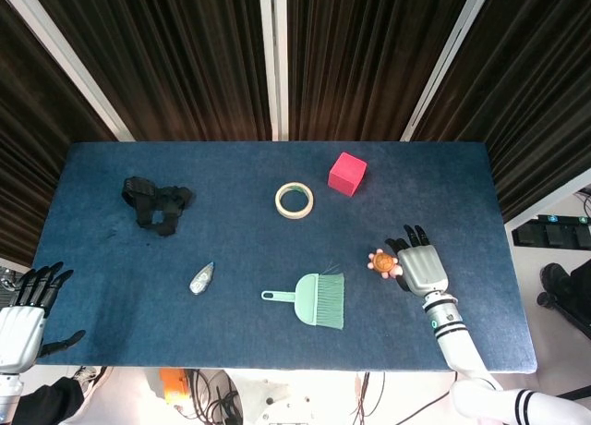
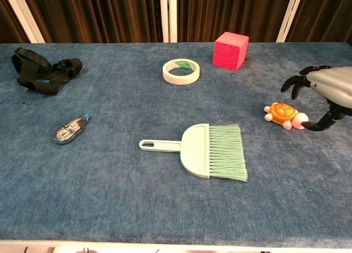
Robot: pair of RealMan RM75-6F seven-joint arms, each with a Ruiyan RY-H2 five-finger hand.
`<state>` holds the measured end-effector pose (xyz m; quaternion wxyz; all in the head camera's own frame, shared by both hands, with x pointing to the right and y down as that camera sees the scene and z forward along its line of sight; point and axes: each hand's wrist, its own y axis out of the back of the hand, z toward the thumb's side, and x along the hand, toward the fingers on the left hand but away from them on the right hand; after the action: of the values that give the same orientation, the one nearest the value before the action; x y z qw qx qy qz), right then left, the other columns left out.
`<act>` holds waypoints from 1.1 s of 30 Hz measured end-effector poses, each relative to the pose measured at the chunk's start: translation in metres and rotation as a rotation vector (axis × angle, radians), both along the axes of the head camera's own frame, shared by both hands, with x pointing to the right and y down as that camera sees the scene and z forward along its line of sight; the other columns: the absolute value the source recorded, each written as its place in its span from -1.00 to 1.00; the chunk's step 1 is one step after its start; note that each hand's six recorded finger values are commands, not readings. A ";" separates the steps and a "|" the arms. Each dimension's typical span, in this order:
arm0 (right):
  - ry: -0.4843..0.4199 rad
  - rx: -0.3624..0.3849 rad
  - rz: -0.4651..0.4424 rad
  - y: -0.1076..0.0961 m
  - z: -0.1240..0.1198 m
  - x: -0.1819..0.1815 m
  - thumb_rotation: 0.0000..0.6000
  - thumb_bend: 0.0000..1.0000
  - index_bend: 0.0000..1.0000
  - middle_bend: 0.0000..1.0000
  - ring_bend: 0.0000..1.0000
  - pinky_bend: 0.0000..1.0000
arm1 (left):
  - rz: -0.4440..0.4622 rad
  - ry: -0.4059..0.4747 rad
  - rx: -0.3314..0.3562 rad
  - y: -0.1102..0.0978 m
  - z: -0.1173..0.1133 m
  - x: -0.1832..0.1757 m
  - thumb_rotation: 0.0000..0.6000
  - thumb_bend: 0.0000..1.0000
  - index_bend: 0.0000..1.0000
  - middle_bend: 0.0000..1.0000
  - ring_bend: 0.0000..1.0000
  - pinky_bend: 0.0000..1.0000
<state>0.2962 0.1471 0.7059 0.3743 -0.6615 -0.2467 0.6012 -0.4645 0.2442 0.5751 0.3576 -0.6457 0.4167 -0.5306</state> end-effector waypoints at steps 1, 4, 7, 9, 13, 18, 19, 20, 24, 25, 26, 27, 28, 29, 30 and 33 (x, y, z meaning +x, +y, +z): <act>0.003 -0.004 -0.001 0.000 0.002 0.000 1.00 -0.50 -0.37 -0.29 -0.99 -1.00 | -0.001 0.000 -0.002 0.000 0.000 0.000 1.00 -1.00 -0.80 -0.96 -1.00 -0.97; 0.007 -0.013 -0.003 0.001 0.006 -0.002 1.00 -0.42 -0.23 -0.17 -0.91 -1.00 | -0.002 0.001 -0.004 0.001 0.001 -0.001 1.00 -1.00 -0.80 -0.96 -1.00 -0.97; 0.008 -0.015 -0.006 0.001 0.009 -0.004 1.00 -0.40 -0.12 -0.11 -0.86 -1.00 | -0.004 0.001 -0.005 0.001 0.002 -0.001 1.00 -1.00 -0.79 -0.96 -1.00 -0.97; 0.008 -0.015 -0.009 0.002 0.010 -0.005 1.00 -0.38 -0.07 -0.08 -0.84 -1.00 | -0.005 0.001 -0.005 0.001 0.002 -0.002 1.00 -1.00 -0.80 -0.96 -1.00 -0.97; 0.001 -0.002 -0.016 0.002 0.011 -0.009 1.00 -0.35 0.10 0.02 -0.76 -1.00 | -0.007 0.002 -0.007 0.001 0.003 -0.002 1.00 -1.00 -0.79 -0.96 -1.00 -0.97; -0.003 0.023 -0.019 0.002 0.013 -0.012 1.00 -0.25 0.42 0.26 -0.60 -1.00 | -0.012 0.003 -0.009 0.001 0.003 -0.004 1.00 -1.00 -0.79 -0.96 -1.00 -0.97; -0.002 0.027 -0.018 0.002 0.013 -0.012 1.00 -0.22 0.48 0.31 -0.57 -1.00 | -0.012 0.003 -0.009 0.002 0.003 -0.004 1.00 -1.00 -0.79 -0.96 -1.00 -0.97; -0.001 0.030 -0.017 0.001 0.013 -0.012 1.00 -0.18 0.55 0.35 -0.54 -1.00 | -0.013 0.003 -0.008 0.002 0.003 -0.005 1.00 -1.00 -0.80 -0.96 -1.00 -0.97; -0.006 0.054 -0.012 0.000 0.012 -0.012 1.00 -0.07 0.77 0.52 -0.42 -1.00 | -0.014 0.003 -0.010 0.002 0.004 -0.005 1.00 -1.00 -0.80 -0.96 -1.00 -0.97; -0.008 0.064 -0.011 -0.001 0.011 -0.012 1.00 -0.06 0.79 0.53 -0.40 -1.00 | -0.013 0.003 -0.010 0.002 0.004 -0.005 1.00 -1.00 -0.80 -0.96 -1.00 -0.97; -0.011 0.071 -0.009 -0.001 0.010 -0.011 1.00 -0.06 0.80 0.54 -0.40 -1.00 | -0.013 0.003 -0.010 0.002 0.004 -0.005 1.00 -1.00 -0.80 -0.96 -1.00 -0.97; -0.013 0.078 -0.007 -0.001 0.009 -0.011 1.00 -0.05 0.80 0.54 -0.39 -1.00 | -0.013 0.004 -0.010 0.002 0.004 -0.005 1.00 -1.00 -0.80 -0.96 -1.00 -0.97; -0.013 0.085 -0.007 -0.002 0.008 -0.010 1.00 -0.05 0.81 0.54 -0.40 -1.00 | -0.013 0.004 -0.010 0.002 0.004 -0.005 1.00 -1.00 -0.80 -0.96 -1.00 -0.97; -0.013 0.090 -0.006 -0.002 0.008 -0.009 1.00 -0.06 0.80 0.54 -0.40 -1.00 | -0.012 0.004 -0.009 0.002 0.004 -0.005 1.00 -1.00 -0.80 -0.96 -1.00 -0.97; -0.011 0.093 -0.006 -0.002 0.007 -0.008 1.00 -0.07 0.78 0.54 -0.40 -1.00 | -0.012 0.005 -0.009 0.002 0.004 -0.005 1.00 -1.00 -0.80 -0.96 -1.00 -0.97; 0.004 0.083 -0.013 0.000 0.007 -0.003 1.00 -0.22 0.46 0.36 -0.48 -1.00 | -0.012 0.004 -0.010 0.002 0.004 -0.005 1.00 -1.00 -0.80 -0.96 -1.00 -0.97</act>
<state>0.2935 0.1468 0.7127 0.4060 -0.6457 -0.2663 0.5893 -0.4692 0.2466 0.5791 0.3502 -0.6461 0.4186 -0.5335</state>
